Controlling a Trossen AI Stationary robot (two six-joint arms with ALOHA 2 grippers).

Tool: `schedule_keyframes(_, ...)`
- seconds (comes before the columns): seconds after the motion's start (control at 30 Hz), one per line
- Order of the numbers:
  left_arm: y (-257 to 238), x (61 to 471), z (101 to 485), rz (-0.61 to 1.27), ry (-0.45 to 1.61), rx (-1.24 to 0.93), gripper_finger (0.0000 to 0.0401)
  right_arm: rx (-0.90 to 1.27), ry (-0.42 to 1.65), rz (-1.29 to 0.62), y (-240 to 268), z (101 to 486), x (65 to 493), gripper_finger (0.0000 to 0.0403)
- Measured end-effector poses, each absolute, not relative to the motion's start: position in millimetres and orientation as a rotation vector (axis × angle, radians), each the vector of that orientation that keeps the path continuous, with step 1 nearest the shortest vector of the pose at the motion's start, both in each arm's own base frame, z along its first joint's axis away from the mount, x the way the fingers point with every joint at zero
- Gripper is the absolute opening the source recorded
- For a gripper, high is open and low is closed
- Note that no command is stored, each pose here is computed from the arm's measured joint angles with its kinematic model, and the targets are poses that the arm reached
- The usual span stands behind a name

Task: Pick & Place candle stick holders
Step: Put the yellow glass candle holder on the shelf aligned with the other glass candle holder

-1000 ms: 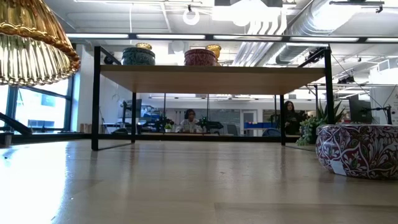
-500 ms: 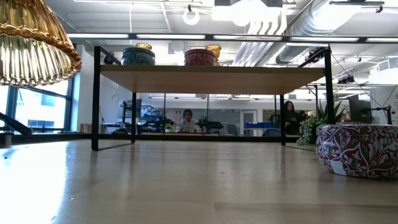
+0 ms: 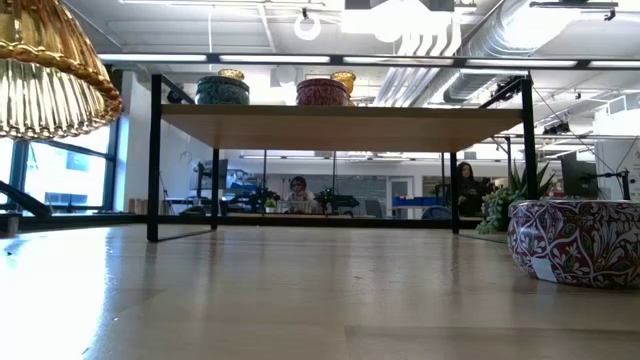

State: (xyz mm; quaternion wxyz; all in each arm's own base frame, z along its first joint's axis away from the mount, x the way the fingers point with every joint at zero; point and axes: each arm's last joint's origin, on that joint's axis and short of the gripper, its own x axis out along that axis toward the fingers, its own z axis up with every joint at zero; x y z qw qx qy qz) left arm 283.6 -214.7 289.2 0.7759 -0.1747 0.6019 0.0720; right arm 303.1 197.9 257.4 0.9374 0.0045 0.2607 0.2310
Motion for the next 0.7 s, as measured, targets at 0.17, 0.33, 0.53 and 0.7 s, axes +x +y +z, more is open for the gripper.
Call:
schedule_keyframes(0.17, -215.0, 284.3, 288.1, 0.158, 1.301, -0.371, 0.0171, 0.012, 0.533, 0.471, 197.9, 257.5, 303.1, 0.0291)
schedule_keyframes(0.33, -215.1, 284.0, 286.6, 0.157, 1.314, -0.363, 0.0171, 0.011, 0.533, 0.472, 197.9, 257.5, 303.1, 0.0291)
schedule_keyframes(0.53, -215.0, 284.0, 286.6, 0.159, 1.314, -0.364, 0.0171, 0.010, 0.532, 0.472, 197.9, 257.5, 303.2, 0.0291)
schedule_keyframes(0.7, -215.1, 284.2, 286.7, 0.164, 1.310, -0.371, 0.0171, 0.010, 0.532, 0.472, 197.9, 257.5, 303.1, 0.0291)
